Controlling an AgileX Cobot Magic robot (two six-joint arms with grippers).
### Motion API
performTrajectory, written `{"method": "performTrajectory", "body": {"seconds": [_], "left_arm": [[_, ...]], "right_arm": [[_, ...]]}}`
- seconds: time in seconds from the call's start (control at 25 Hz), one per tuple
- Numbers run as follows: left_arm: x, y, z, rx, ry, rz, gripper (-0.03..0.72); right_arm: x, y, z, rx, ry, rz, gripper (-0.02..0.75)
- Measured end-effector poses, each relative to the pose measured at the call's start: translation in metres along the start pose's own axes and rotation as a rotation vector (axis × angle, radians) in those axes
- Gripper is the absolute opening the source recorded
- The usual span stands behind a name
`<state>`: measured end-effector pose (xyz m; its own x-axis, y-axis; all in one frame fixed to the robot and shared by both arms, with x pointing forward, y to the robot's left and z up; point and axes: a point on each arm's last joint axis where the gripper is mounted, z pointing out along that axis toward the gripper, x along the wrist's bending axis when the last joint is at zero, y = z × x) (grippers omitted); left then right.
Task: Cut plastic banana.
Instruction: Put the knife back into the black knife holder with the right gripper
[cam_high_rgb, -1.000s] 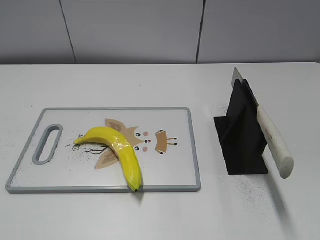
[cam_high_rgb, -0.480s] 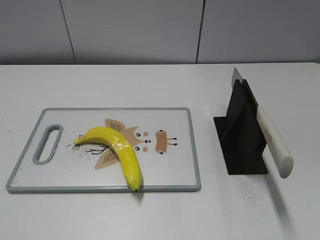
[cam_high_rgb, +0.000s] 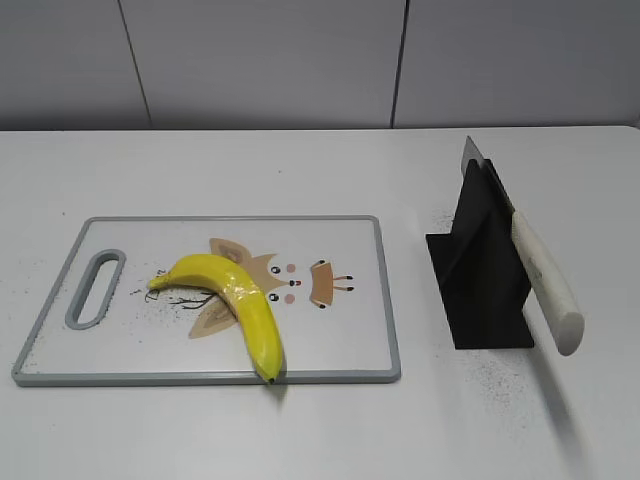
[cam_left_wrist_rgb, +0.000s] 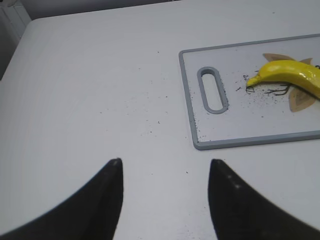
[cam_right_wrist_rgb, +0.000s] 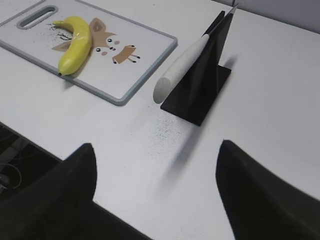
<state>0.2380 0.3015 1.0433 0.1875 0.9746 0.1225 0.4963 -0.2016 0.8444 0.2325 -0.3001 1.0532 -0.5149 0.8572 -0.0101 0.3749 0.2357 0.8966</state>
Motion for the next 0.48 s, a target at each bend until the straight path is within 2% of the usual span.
{"method": "performTrajectory", "body": {"seconds": [0.08,0.36,0.48], "left_arm": [[-0.0005,0.0001,0.0000,-0.001,-0.005,-0.003,0.510],[-0.0005,0.0001,0.0000,-0.001,-0.005,-0.003,0.510],[-0.0005,0.0001,0.0000,-0.001,-0.005,-0.003,0.510]], "right_arm": [[0.0005,0.0002,0.0001,-0.001,-0.036,0.021,0.563],[0.0017,0.0008,0.0011,0.001,-0.275,0.139,0.562],[0.0020,0.0009,0.0015,0.001,-0.347,0.175,0.562]]}}
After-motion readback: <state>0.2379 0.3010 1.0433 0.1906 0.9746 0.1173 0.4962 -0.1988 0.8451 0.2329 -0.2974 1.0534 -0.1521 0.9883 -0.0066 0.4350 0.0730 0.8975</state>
